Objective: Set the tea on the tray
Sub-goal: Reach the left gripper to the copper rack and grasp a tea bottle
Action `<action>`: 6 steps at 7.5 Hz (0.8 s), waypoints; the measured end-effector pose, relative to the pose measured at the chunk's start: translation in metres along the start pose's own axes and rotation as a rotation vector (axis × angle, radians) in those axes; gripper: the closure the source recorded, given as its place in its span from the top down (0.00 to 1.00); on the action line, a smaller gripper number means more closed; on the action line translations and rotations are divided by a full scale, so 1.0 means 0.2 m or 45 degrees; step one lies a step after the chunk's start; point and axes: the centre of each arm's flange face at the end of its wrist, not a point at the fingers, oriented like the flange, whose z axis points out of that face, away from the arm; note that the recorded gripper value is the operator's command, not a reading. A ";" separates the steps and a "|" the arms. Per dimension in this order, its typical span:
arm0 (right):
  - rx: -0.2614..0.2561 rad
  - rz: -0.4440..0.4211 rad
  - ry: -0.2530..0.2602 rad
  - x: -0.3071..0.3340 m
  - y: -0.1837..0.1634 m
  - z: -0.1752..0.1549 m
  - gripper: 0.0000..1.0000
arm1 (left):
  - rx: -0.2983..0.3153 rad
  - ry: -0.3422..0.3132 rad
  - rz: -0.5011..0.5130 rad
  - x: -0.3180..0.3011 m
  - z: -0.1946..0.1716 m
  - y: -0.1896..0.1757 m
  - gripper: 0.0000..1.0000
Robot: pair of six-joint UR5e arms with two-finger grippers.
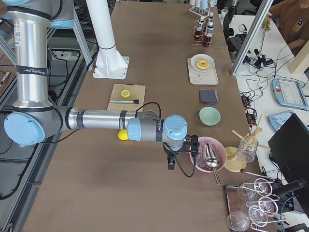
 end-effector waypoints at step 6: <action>0.000 0.001 0.008 0.00 0.00 0.00 1.00 | 0.040 0.000 0.092 0.45 0.40 -0.17 0.98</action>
